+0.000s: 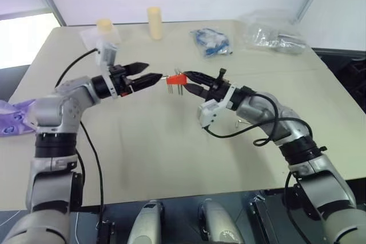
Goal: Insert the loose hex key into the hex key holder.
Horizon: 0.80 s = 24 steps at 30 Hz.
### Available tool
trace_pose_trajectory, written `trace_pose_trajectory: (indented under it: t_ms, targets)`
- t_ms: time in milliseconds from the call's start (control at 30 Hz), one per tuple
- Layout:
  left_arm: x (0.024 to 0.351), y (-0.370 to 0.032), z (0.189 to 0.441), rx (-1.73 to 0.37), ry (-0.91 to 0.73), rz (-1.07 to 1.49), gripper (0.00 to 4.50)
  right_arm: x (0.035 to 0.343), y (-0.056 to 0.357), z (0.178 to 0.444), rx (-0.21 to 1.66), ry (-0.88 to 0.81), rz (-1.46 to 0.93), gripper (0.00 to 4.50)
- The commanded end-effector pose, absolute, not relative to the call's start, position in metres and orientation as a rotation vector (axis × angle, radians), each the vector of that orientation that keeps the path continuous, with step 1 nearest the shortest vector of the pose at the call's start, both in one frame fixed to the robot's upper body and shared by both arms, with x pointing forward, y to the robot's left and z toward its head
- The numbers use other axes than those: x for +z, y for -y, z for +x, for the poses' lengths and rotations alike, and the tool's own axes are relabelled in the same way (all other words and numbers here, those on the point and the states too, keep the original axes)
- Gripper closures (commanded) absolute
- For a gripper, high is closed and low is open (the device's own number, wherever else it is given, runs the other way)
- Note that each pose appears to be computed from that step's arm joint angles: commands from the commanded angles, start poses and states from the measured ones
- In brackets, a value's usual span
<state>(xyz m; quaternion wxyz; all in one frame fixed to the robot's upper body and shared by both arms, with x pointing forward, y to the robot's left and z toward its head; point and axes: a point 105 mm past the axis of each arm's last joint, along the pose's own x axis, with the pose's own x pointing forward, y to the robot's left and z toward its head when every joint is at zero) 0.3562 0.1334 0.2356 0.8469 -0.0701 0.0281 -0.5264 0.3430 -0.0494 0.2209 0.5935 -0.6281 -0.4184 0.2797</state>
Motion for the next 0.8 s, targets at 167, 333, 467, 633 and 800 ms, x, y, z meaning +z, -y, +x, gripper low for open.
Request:
trace_pose_trajectory:
  t_ms: [167, 333, 467, 633, 800]
  targets:
    - [0.242, -0.122, 0.341, -1.281, -0.101, -0.102, 0.0, 0.252, 0.044, 0.34, 0.567, 1.101, -1.472, 3.43]
    - [0.248, -0.121, 0.346, -1.269, -0.068, -0.101, 0.0, 0.251, 0.041, 0.339, 0.593, 1.105, -1.463, 3.43]
    - [0.252, -0.121, 0.351, -1.247, -0.039, -0.102, 0.0, 0.247, 0.039, 0.338, 0.619, 1.099, -1.464, 3.43]
    - [0.254, -0.119, 0.353, -1.244, -0.024, -0.109, 0.0, 0.242, 0.037, 0.335, 0.649, 1.092, -1.454, 3.43]
    - [0.254, -0.117, 0.354, -1.244, -0.015, -0.11, 0.0, 0.242, 0.037, 0.336, 0.655, 1.085, -1.454, 3.43]
